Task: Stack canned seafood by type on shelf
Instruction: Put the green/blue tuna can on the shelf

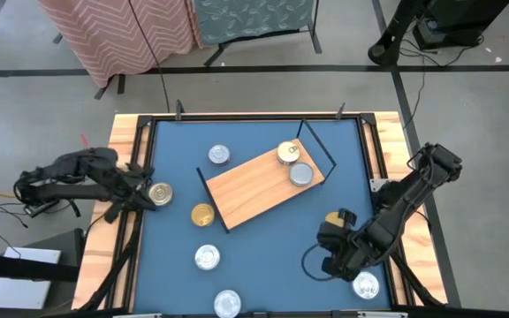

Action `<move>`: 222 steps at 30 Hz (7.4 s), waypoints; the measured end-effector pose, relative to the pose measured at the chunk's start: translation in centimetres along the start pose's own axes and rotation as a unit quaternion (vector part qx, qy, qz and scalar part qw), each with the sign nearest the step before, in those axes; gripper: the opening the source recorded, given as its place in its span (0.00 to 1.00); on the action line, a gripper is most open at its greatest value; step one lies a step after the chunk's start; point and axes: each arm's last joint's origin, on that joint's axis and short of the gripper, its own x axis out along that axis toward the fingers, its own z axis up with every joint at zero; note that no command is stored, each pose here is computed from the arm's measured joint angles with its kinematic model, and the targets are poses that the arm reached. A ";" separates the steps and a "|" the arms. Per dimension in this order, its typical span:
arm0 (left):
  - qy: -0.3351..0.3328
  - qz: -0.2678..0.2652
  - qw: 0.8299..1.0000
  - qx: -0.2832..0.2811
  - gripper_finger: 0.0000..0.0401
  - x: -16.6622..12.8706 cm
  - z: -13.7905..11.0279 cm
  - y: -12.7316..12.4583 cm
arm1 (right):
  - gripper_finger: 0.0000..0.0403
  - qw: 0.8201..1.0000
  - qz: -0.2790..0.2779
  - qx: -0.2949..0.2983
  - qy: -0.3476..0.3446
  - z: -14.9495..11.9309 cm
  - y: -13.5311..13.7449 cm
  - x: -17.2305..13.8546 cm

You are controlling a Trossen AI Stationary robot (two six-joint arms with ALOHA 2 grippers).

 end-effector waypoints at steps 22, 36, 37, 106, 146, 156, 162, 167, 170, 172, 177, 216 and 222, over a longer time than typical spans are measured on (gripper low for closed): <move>-0.275 -0.260 0.922 0.079 0.02 6.7 -2.4 1.6 | 0.01 0.902 0.250 -0.172 -0.308 2.9 6.7 -3.4; -0.170 -0.280 0.945 0.014 0.02 9.9 -6.0 -0.3 | 0.01 0.904 0.244 -0.168 -0.307 3.2 6.5 -3.2; -0.160 -0.271 0.949 0.009 0.02 10.2 -6.2 -0.5 | 0.01 0.905 0.244 -0.168 -0.307 3.3 6.5 -3.2; 0.216 0.174 0.950 0.142 0.01 22.0 -8.1 -6.5 | 0.01 0.891 0.167 -0.217 -0.362 0.2 7.9 -3.4; 0.303 0.221 0.923 0.085 0.01 21.1 -10.1 -5.0 | 0.01 0.886 0.170 -0.226 -0.367 0.1 8.0 -3.5; 0.272 0.212 0.936 0.066 0.01 21.0 -11.7 -4.6 | 0.01 0.884 0.173 -0.226 -0.371 0.2 8.1 -3.6; 0.277 0.227 0.929 0.089 0.01 20.5 -11.6 -4.7 | 0.01 0.883 0.174 -0.226 -0.372 0.2 8.1 -3.6; 0.298 0.247 0.915 0.115 0.02 19.6 -10.4 -5.0 | 0.01 0.883 0.174 -0.226 -0.372 0.2 8.1 -3.6; 0.305 0.259 0.908 0.124 0.05 18.9 -9.6 -5.2 | 0.01 0.883 0.174 -0.226 -0.372 0.2 8.1 -3.6; 0.296 0.255 0.913 0.121 0.08 18.5 -8.8 -5.5 | 0.01 0.883 0.174 -0.226 -0.372 0.2 8.1 -3.6; 0.269 0.232 0.929 0.106 0.18 17.5 -6.3 -6.8 | 0.01 0.884 0.173 -0.226 -0.372 0.2 8.1 -3.6; 0.157 0.051 0.979 0.120 0.46 17.2 2.5 -10.4 | 0.03 0.892 0.162 -0.205 -0.369 1.9 7.5 -3.0; 0.184 0.037 0.981 0.049 0.61 17.2 2.2 -10.5 | 0.02 0.892 0.161 -0.204 -0.369 2.0 7.5 -2.9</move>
